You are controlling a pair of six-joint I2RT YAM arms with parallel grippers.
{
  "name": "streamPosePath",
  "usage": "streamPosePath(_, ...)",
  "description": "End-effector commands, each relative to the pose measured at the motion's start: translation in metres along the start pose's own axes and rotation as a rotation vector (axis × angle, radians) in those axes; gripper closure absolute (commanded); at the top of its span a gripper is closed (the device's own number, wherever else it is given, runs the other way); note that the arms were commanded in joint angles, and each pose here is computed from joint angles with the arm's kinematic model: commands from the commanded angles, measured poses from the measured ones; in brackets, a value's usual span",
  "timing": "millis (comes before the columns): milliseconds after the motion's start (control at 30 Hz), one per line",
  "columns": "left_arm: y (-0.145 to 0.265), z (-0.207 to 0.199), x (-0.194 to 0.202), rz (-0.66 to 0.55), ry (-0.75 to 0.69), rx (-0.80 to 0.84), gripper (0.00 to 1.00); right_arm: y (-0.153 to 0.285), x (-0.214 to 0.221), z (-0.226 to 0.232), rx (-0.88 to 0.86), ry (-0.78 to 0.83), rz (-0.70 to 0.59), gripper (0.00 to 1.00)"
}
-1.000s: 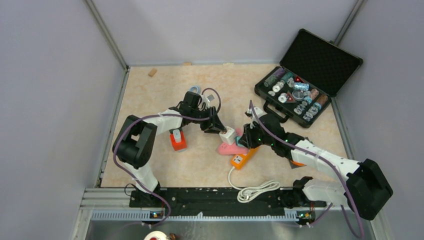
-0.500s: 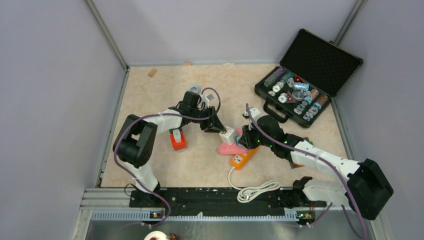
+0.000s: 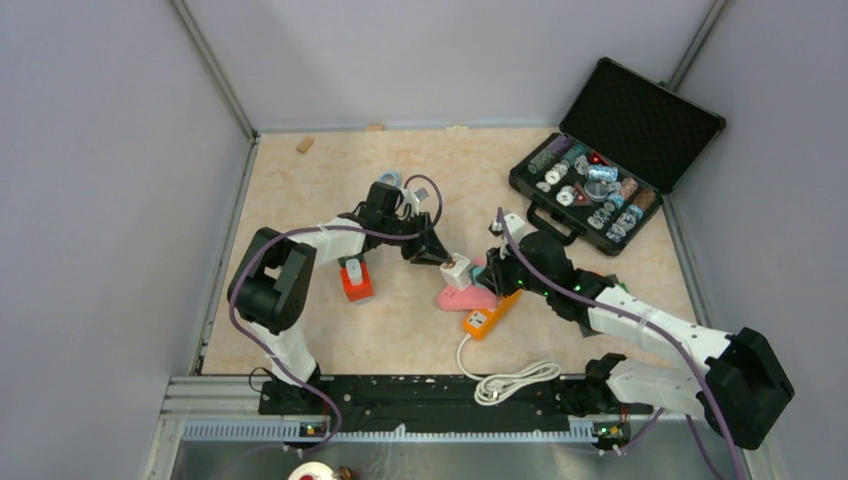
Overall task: Insert the plug
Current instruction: Insert the plug into the socket.
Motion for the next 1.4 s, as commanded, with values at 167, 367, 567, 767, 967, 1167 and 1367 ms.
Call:
streamPosePath(167, -0.011, 0.024, 0.013, 0.05, 0.043, -0.101, 0.71, -0.004, 0.003, 0.002, -0.004, 0.023, 0.021, 1.0)
streamPosePath(367, -0.012, 0.023, 0.013, 0.048, 0.042, -0.102, 0.71, -0.002, 0.005, -0.002, 0.027, 0.035, 0.018, 1.0)
streamPosePath(567, -0.012, 0.022, 0.013, 0.054, 0.037, -0.097, 0.72, -0.005, 0.003, -0.004, 0.044, 0.057, -0.016, 1.0)
streamPosePath(767, -0.013, 0.022, 0.015, 0.063, 0.038, -0.094, 0.74, -0.009, -0.001, -0.004, 0.069, 0.081, -0.053, 1.0)
streamPosePath(967, -0.014, 0.021, 0.017, 0.075, 0.039, -0.09, 0.76, -0.011, -0.004, -0.003, 0.097, 0.118, -0.085, 1.0)
streamPosePath(1167, -0.016, 0.02, 0.019, 0.084, 0.033, -0.09, 0.78, -0.01, -0.007, -0.002, 0.123, 0.146, -0.09, 1.0)
streamPosePath(1367, -0.019, 0.016, 0.02, 0.092, 0.025, -0.087, 0.79, -0.009, -0.006, -0.001, 0.139, 0.178, -0.088, 1.0)
Point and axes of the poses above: each gripper's point midway between its finger pads, its own y axis back along the fingers, its own z axis along the line the jaws close on, x = y × z, the point moved 6 cm from there along y, back along the fingers, and after that the axes turned 9 degrees about y, right-handed, at the moved point
